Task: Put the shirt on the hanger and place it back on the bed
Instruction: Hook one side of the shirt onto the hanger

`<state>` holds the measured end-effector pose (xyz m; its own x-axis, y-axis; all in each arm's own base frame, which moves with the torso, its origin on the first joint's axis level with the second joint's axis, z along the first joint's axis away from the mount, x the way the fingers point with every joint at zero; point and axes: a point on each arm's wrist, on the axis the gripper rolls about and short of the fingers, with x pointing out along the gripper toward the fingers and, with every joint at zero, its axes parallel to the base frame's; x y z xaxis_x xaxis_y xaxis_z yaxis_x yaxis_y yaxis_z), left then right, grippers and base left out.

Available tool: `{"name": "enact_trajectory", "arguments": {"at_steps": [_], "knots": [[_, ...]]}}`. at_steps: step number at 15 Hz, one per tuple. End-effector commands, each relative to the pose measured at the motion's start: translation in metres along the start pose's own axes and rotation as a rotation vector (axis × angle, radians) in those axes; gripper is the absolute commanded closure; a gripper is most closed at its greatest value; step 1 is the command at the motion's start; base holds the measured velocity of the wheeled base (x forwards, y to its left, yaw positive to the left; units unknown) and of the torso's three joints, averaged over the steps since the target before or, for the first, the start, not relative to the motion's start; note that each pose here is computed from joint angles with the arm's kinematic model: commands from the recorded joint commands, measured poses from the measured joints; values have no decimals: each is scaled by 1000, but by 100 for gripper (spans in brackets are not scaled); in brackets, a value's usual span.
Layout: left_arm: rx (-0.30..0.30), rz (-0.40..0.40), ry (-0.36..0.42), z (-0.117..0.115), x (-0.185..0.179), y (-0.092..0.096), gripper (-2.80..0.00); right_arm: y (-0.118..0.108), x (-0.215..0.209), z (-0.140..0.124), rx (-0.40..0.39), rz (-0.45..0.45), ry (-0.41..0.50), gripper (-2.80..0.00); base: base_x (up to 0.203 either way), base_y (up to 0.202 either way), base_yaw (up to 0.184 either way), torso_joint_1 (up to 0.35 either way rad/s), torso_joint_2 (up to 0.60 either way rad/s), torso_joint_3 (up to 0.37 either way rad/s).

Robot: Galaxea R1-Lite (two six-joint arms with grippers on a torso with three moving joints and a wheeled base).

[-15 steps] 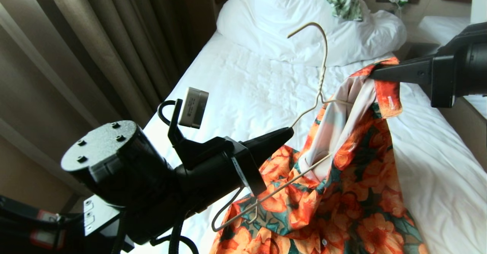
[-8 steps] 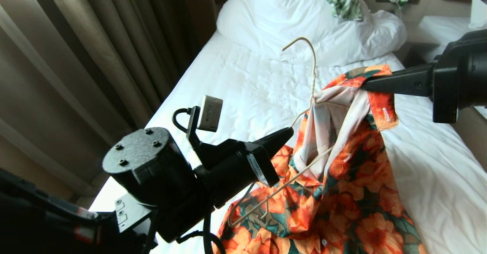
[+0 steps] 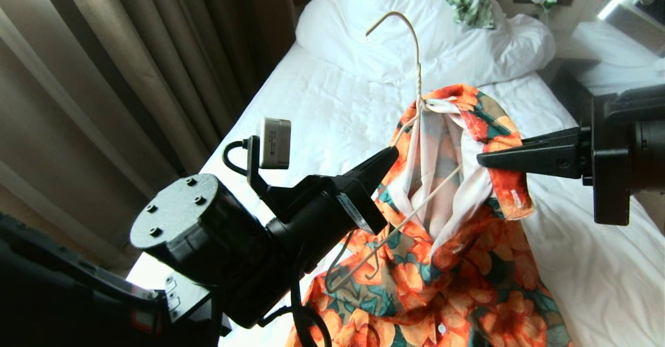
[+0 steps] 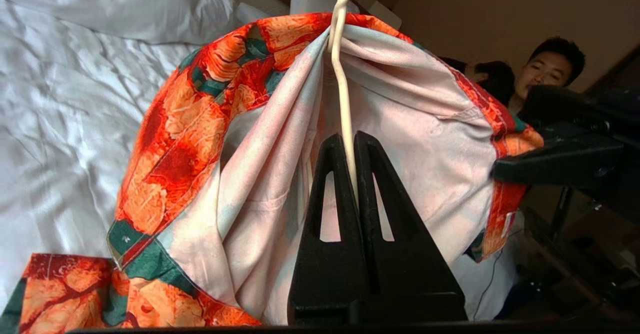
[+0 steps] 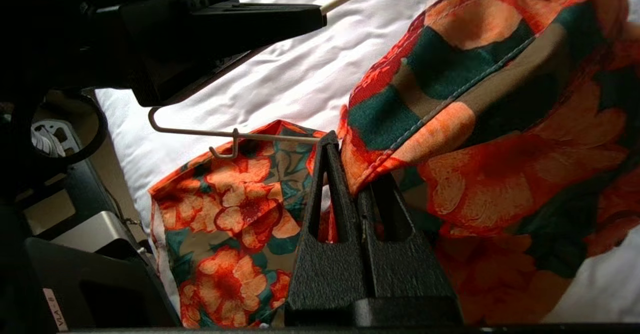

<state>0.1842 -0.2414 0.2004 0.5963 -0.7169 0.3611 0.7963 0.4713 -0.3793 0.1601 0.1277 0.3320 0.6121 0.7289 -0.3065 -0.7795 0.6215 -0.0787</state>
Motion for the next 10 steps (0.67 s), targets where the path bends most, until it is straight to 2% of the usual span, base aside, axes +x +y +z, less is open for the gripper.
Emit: {"name": "enact_trajectory", "arguments": {"at_steps": [1, 5, 9, 10], "knots": [[4, -15, -38, 11, -2, -5, 0, 1, 4, -5, -1, 21, 0, 0, 0, 0, 0, 0, 0, 0], [10, -18, -58, 19, -5, -5, 0, -1, 14, -3, -9, 23, -38, 0, 0, 0, 0, 0, 0, 0], [16, -10, -43, 17, -7, -1, 0, 1, 2, 1, -15, 23, -72, 0, 0, 0, 0, 0, 0, 0], [24, -7, -17, 11, -9, 2, 0, 2, -6, 3, -20, 28, -89, 0, 0, 0, 0, 0, 0, 0]]}}
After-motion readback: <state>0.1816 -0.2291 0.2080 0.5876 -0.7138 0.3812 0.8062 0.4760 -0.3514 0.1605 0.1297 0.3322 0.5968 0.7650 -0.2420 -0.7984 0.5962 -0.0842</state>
